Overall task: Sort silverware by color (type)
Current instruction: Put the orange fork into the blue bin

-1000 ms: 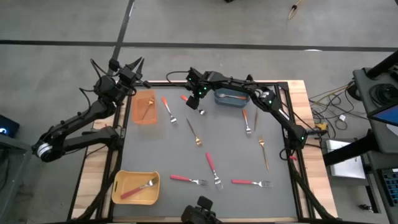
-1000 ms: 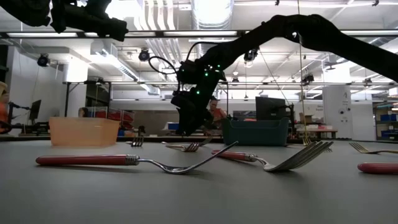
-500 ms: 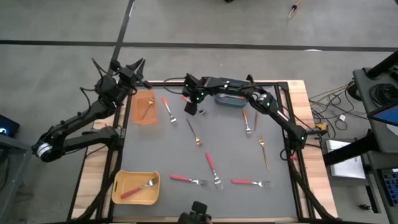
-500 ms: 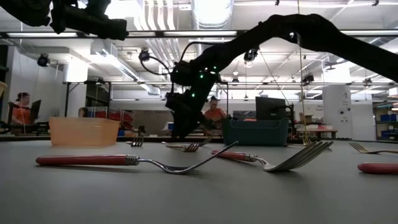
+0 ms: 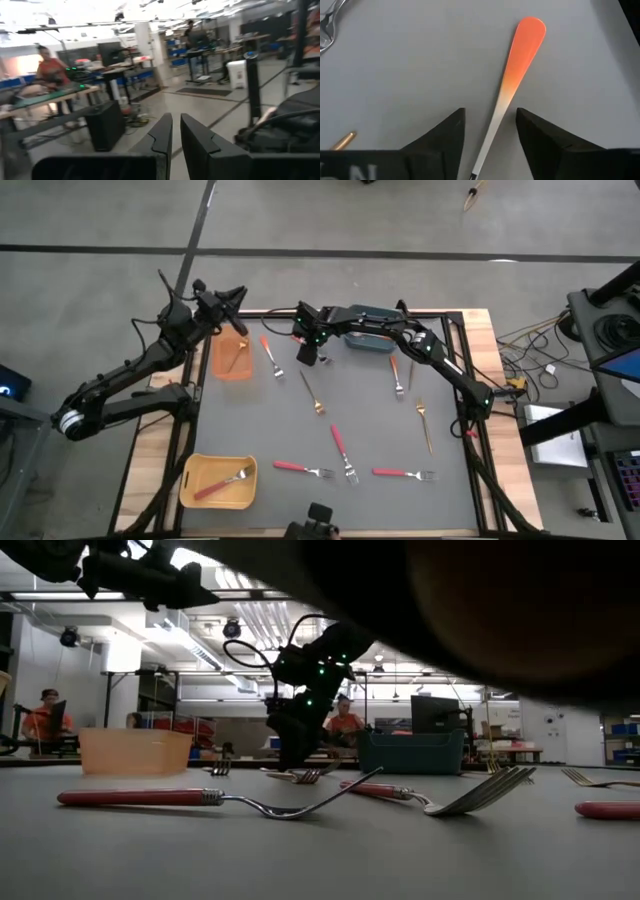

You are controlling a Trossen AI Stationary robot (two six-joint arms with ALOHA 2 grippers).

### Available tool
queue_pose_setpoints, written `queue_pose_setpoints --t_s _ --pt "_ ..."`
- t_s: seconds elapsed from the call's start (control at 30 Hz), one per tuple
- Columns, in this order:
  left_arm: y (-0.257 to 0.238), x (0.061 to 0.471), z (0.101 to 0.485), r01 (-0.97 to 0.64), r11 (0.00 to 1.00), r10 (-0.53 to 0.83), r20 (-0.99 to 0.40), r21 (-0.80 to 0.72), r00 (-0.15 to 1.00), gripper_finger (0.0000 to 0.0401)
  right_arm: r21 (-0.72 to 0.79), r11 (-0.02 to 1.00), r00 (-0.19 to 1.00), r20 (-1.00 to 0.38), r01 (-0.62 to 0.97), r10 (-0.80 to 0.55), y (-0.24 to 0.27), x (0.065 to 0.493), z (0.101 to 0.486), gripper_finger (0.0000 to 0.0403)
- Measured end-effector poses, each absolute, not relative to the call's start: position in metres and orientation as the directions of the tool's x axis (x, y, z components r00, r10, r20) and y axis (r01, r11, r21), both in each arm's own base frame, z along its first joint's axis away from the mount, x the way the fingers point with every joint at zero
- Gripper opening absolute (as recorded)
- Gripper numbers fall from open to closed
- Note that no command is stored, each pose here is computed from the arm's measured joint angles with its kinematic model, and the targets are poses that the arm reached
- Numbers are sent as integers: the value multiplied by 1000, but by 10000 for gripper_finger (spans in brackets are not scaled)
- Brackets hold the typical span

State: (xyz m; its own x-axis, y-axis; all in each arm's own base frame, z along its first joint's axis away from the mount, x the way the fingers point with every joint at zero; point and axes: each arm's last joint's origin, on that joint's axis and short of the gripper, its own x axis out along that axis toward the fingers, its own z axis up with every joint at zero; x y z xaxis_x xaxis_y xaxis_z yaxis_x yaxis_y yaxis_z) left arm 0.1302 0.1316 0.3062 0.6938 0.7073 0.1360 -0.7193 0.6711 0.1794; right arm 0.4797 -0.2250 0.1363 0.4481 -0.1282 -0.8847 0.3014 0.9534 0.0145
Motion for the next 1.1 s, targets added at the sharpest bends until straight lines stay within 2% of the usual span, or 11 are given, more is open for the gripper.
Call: queue_pose_setpoints --t_s 0.23,0.4,0.67,0.9,1.0,1.1 --pt "130 132 306 -674 730 662 129 109 738 20 -19 952 438 -885 305 -158 -226 480 134 63" --pt "130 133 303 -658 749 651 98 77 753 20 -17 953 468 -868 301 -163 -227 485 143 18" --pt "130 133 297 -655 754 653 47 51 756 20 -21 957 459 -874 290 -159 -225 485 148 14" --pt "129 133 294 -625 780 625 17 40 781 20 -62 980 437 -889 188 -140 -211 482 170 13" --pt "128 135 292 -559 829 559 -9 32 829 20 -128 983 435 -884 135 -174 -201 481 187 13" --pt "127 138 287 -474 880 474 -48 18 879 21 -250 967 381 -890 53 -251 -188 479 200 12"
